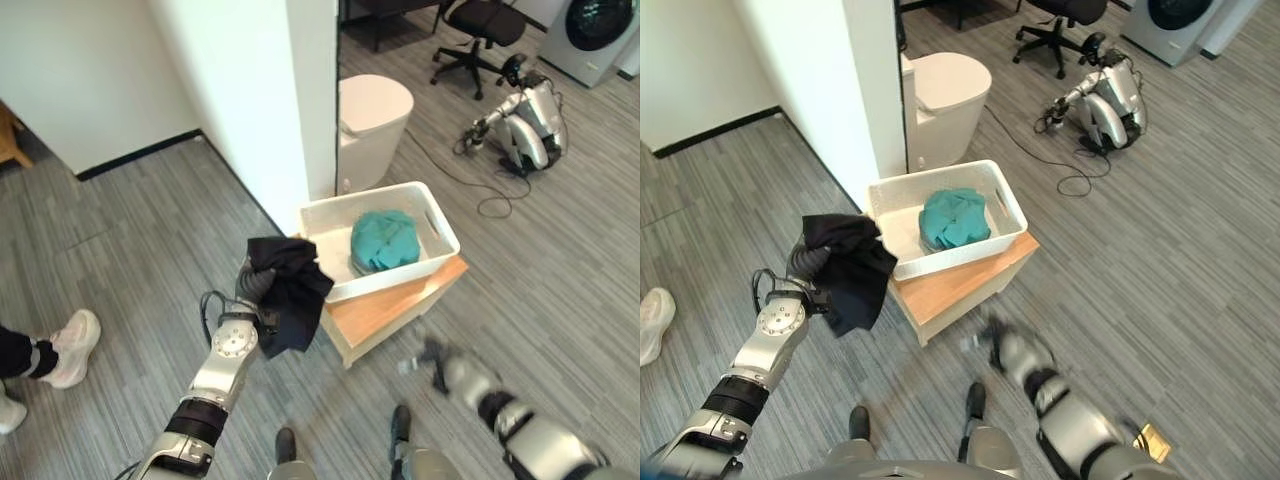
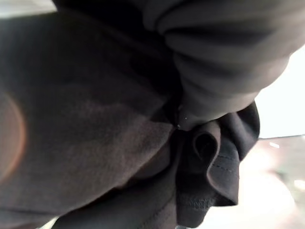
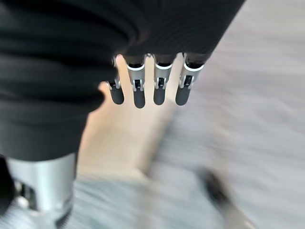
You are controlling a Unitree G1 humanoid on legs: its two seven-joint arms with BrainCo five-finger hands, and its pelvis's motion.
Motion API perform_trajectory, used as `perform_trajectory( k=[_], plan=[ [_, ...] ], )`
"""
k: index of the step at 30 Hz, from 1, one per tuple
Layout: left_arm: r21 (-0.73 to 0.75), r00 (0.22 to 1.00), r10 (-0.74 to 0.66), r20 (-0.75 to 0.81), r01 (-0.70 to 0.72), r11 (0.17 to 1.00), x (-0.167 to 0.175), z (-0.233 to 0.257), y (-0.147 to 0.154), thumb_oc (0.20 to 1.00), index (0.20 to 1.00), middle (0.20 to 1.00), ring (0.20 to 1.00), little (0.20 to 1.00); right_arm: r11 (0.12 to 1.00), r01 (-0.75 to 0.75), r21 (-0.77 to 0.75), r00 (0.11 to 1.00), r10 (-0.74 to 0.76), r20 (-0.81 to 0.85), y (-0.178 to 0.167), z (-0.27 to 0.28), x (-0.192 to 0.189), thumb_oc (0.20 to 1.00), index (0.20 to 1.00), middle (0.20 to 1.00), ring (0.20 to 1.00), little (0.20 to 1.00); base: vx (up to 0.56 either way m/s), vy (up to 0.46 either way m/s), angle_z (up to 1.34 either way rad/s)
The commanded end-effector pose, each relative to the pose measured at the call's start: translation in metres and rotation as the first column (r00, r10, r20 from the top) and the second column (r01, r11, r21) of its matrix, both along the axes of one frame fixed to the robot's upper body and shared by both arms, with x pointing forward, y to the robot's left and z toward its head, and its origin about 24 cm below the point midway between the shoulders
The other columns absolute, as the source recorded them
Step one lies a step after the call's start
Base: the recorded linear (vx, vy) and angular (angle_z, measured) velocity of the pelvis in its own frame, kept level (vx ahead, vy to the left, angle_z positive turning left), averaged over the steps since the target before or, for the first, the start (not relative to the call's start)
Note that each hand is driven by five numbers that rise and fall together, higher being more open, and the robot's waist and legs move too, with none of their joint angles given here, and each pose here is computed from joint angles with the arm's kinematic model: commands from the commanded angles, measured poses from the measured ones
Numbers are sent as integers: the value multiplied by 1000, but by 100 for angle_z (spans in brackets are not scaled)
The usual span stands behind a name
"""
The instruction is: Pick up bed clothes into laundry basket.
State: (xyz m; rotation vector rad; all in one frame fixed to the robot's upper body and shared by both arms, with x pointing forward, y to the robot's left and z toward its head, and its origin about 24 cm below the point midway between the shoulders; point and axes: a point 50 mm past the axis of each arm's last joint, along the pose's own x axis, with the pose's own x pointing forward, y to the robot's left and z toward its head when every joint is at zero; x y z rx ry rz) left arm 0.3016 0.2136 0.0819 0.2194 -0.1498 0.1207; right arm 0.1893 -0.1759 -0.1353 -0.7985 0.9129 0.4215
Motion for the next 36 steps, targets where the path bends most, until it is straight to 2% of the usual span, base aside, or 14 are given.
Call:
perform_trajectory(
  k=[1, 5, 9, 11, 12, 14, 17, 18, 19, 21, 23, 26, 29, 36],
  plan=[
    [76, 914, -47, 403, 18, 997, 6, 90, -2, 200, 200, 200, 200, 200, 1000, 25, -18, 1000, -25, -14, -28, -3, -19, 1000, 1000, 1000, 1000, 1000, 6, 25, -17],
    [40, 812, -69, 579, 57, 998, -1, 131, -18, 200, 200, 200, 200, 200, 979, 150, -136, 965, -175, -197, -69, -21, -94, 1000, 1000, 1000, 1000, 1000, -2, 21, -26],
    [-7, 663, -56, 747, 92, 996, -26, 170, -15, 200, 200, 200, 200, 200, 972, 94, -213, 882, -181, -435, -81, -30, -174, 1000, 1000, 1000, 1000, 1000, -3, -1, -16],
    [60, 570, 35, 821, -147, 987, -36, 194, 9, 200, 200, 200, 200, 200, 974, 87, -208, 829, -187, -527, -78, -31, -211, 1000, 1000, 1000, 1000, 1000, 50, 19, -8],
    [252, 343, -120, 932, -371, 894, -24, 323, -15, 200, 200, 200, 200, 200, 978, -10, -207, 793, -118, -598, -98, -23, -227, 1000, 1000, 1000, 1000, 1000, 132, 37, -1],
    [256, 481, -9, 877, -452, 854, -16, 274, 32, 200, 200, 200, 200, 200, 990, 59, -126, 850, -116, -514, -71, -29, -219, 1000, 1000, 1000, 1000, 1000, 57, 31, 12],
    [281, 538, 64, 840, -534, 797, -24, 262, 67, 200, 200, 200, 200, 200, 994, 53, -100, 868, -95, -488, -69, -28, -216, 1000, 1000, 1000, 1000, 1000, -1, 43, -33],
    [392, 573, 111, 812, -676, 624, -27, 261, 94, 200, 200, 200, 200, 200, 999, 15, -52, 884, -38, -467, -61, -27, -212, 1000, 1000, 1000, 1000, 1000, 13, 17, -20],
    [395, 572, 112, 812, -682, 615, -27, 261, 96, 200, 200, 200, 200, 200, 999, 9, -49, 883, -31, -469, -61, -27, -213, 1000, 1000, 1000, 1000, 1000, 26, 25, -12],
    [571, 632, 140, 762, -758, 316, -26, 254, 119, 200, 200, 200, 200, 200, 997, -78, 9, 907, 75, -414, -53, -24, -200, 1000, 1000, 1000, 1000, 1000, 29, 29, -8],
    [804, 782, 226, 580, -594, -7, -17, 225, 151, 200, 200, 200, 200, 200, 978, -203, 55, 931, 210, -300, -53, -8, -178, 1000, 1000, 1000, 1000, 1000, 28, 31, -10],
    [924, 853, 357, 380, -369, -101, 1, 189, 176, 200, 200, 200, 200, 200, 975, -199, -102, 868, 127, -479, -81, -20, -212, 1000, 1000, 1000, 1000, 1000, 21, 47, -12],
    [942, 870, 365, 332, -288, -172, 10, 185, 177, 200, 200, 200, 200, 200, 973, -105, -206, 890, 0, -455, -84, -28, -179, 1000, 1000, 1000, 1000, 1000, -11, 25, -15],
    [923, 858, 367, 359, -267, -278, 22, 204, 169, 200, 200, 200, 200, 200, 967, -79, -242, 922, -22, -387, -88, -27, -159, 1000, 1000, 1000, 1000, 1000, -47, -43, 2]
  ],
)
